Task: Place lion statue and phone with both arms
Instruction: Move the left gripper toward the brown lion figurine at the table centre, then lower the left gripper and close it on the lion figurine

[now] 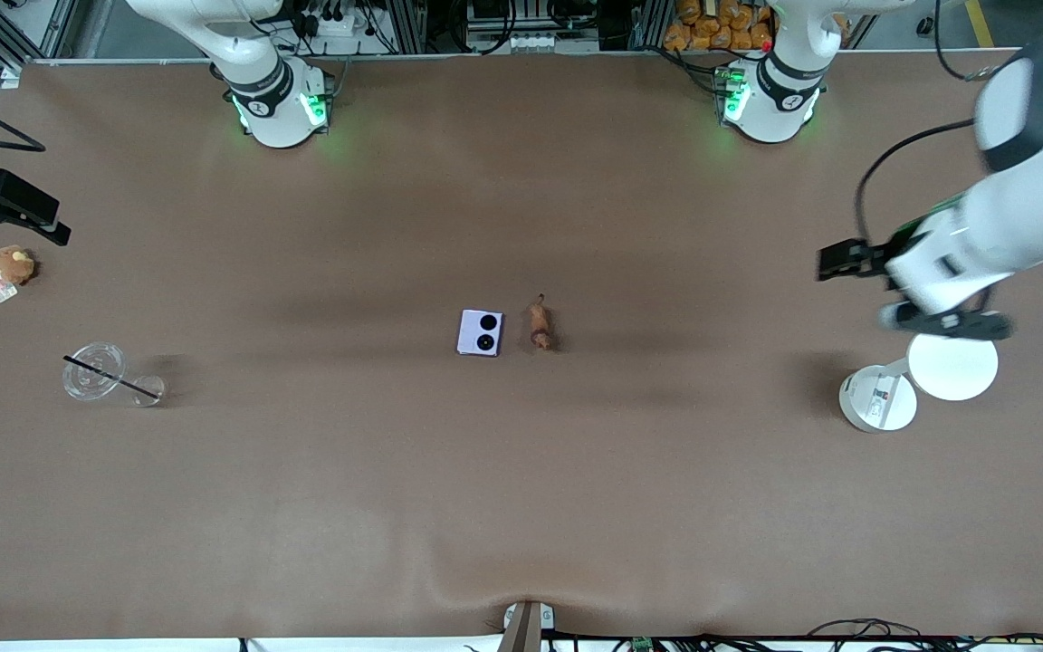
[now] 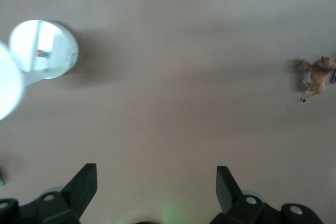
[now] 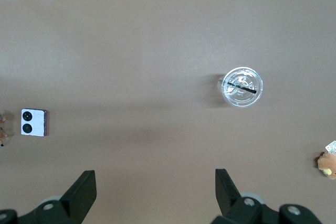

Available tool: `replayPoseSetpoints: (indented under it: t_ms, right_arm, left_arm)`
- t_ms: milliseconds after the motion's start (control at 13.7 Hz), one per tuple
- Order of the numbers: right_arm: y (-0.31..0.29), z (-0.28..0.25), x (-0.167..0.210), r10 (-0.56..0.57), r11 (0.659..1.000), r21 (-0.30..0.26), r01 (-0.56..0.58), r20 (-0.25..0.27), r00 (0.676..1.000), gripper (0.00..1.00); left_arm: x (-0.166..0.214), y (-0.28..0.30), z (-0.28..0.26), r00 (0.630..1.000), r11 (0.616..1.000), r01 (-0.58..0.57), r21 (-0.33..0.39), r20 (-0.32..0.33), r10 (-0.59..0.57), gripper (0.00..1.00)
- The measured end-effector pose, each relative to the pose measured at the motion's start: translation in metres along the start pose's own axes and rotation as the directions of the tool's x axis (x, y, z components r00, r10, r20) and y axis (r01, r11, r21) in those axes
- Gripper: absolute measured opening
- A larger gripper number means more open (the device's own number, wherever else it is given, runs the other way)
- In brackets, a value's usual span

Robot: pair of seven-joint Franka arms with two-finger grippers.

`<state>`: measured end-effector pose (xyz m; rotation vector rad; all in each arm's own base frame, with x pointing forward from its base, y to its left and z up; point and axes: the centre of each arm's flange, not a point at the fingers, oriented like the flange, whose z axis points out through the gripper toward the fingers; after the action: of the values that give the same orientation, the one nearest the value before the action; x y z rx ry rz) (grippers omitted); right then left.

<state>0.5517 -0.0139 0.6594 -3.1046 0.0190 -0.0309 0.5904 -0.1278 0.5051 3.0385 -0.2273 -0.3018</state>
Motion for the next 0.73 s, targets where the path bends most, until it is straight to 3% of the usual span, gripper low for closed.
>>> replayPoseSetpoints:
  t_ms: [293,512,732]
  right_arm:
    - [0.000,0.000,0.000,0.000,1.000,0.000,0.000,-0.001,1.000,1.00]
    - [0.002,0.000,0.002,0.004,1.000,0.000,-0.004,-0.010,1.000,1.00]
    - [0.002,0.004,0.004,0.004,1.000,-0.001,-0.004,-0.009,1.000,1.00]
  left_arm:
    - [0.046,0.069,0.059,1.000,1.000,0.008,0.022,0.028,-0.009,1.00]
    - [0.054,0.140,0.093,1.000,0.996,0.022,0.085,-0.011,-0.021,1.00]
    - [0.050,0.215,0.126,0.996,0.995,0.057,0.081,-0.068,-0.051,1.00]
